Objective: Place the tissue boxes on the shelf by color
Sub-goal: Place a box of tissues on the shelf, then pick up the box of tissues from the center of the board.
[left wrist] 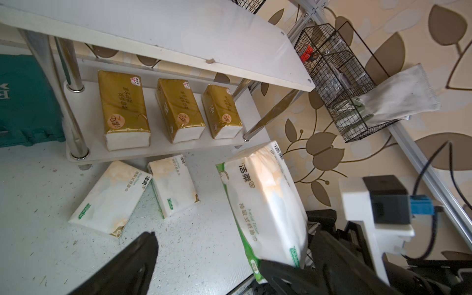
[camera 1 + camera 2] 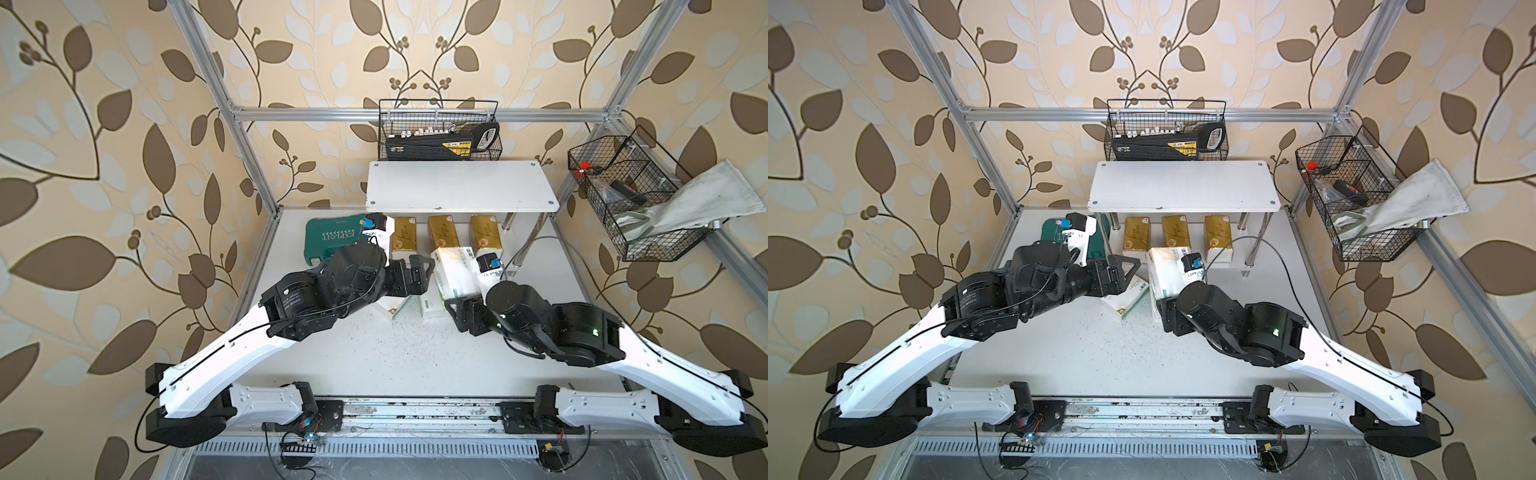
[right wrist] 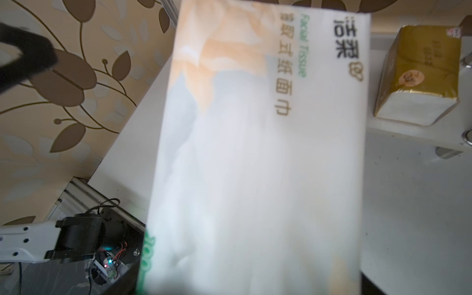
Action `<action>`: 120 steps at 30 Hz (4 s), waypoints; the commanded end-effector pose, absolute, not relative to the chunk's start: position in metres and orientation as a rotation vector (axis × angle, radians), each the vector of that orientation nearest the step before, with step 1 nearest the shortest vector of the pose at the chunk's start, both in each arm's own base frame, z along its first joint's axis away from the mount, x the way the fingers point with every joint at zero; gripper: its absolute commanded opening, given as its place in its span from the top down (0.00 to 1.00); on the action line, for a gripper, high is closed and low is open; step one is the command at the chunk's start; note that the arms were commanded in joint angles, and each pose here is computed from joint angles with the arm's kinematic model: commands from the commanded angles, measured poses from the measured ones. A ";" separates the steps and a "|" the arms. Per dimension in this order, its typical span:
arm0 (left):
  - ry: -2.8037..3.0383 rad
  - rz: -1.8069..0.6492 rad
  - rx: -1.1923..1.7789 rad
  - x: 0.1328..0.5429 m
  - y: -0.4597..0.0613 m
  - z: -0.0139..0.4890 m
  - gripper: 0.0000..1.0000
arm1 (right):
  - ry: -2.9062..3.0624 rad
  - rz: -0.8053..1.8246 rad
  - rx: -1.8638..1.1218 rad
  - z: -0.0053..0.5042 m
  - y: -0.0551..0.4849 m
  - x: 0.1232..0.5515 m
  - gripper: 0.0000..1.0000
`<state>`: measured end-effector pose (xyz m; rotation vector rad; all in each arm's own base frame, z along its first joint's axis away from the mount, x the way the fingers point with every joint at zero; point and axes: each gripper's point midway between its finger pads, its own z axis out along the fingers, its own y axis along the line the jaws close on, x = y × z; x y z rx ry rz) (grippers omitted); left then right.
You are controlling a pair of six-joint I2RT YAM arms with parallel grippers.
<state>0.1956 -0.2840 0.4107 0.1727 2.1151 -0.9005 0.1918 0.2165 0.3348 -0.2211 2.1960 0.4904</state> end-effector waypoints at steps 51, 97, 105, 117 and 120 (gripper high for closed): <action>2.114 -1.017 0.415 0.280 -0.354 0.443 0.01 | 2.217 -0.035 0.041 0.393 0.037 0.443 0.21; 2.143 -1.047 0.355 0.278 -0.350 0.427 0.01 | 2.130 0.115 0.041 0.405 0.059 0.373 0.01; 2.200 -0.973 0.271 0.269 -0.322 0.393 0.01 | 2.149 0.233 -0.077 0.388 0.101 0.309 0.01; 2.215 -0.778 0.066 0.246 -0.243 0.315 0.01 | 2.309 0.328 -0.301 0.294 0.178 0.221 0.01; 2.204 -0.746 0.045 0.241 -0.230 0.299 0.01 | 2.349 0.308 -0.334 0.267 0.193 0.210 0.01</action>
